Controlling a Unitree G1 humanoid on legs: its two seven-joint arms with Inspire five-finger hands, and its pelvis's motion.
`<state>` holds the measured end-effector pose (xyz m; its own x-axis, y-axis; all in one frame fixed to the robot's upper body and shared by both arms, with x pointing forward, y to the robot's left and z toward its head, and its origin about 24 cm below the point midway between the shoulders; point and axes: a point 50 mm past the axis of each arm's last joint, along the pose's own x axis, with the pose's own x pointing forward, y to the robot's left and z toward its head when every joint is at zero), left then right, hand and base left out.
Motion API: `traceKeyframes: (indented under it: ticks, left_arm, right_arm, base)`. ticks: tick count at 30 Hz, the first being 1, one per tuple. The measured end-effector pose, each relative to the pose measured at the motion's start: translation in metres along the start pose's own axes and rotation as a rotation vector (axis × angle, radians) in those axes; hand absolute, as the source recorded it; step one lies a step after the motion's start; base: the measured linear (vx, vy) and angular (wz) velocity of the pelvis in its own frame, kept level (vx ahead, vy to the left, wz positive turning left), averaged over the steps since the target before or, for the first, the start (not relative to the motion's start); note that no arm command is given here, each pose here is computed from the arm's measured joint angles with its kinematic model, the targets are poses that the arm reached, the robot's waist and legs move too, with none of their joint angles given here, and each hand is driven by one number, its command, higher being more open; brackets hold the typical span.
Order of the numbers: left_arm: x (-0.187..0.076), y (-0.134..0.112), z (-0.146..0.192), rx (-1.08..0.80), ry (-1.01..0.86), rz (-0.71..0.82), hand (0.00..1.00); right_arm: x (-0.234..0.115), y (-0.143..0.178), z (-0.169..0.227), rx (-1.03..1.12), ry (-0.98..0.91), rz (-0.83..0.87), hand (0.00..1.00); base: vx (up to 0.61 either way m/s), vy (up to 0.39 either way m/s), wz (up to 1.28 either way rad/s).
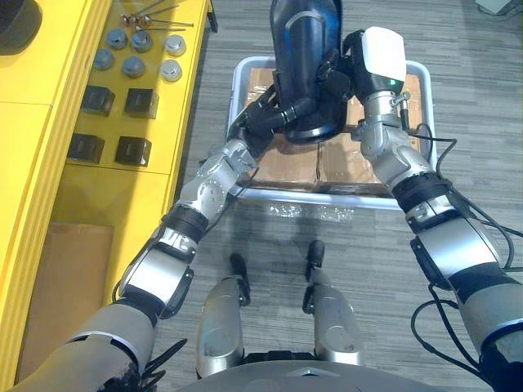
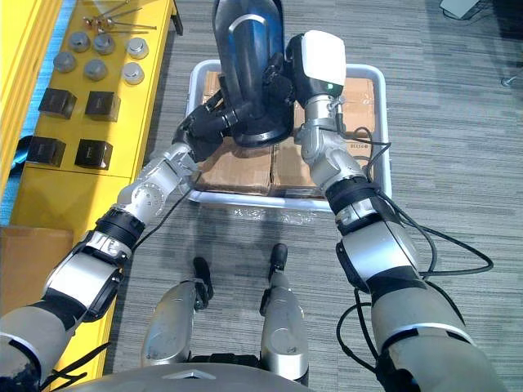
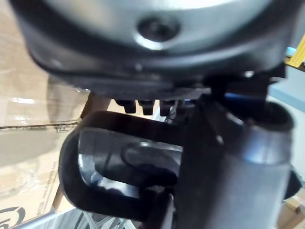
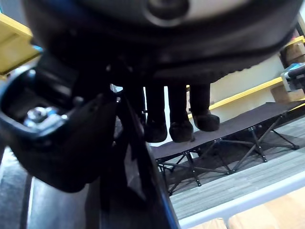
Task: Walk over and take three plastic housings, then place them on the shelf
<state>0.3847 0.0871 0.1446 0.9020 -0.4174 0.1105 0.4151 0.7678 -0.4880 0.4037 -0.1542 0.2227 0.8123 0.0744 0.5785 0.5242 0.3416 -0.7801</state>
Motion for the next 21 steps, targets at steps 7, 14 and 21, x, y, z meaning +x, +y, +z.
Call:
traceKeyframes:
  ticks: [7, 14, 21]
  left_arm:
    - [0.001, 0.000, 0.000, -0.014, -0.057, 0.102, 0.00]
    - [-0.002, 0.006, 0.014, -0.025, -0.204, 0.181, 0.00]
    - [-0.030, 0.023, -0.030, -0.080, -0.152, 0.200, 0.00]
  right_arm:
    - [-0.015, 0.004, 0.022, 0.075, -0.113, -0.028, 0.00]
    - [-0.049, 0.021, 0.030, 0.213, -0.098, -0.030, 0.00]
    - [-0.101, 0.048, 0.030, 0.333, -0.015, 0.044, 0.00]
  base:
    - [0.00, 0.000, 0.00]
    - [0.00, 0.006, -0.01]
    - [0.00, 0.012, -0.04]
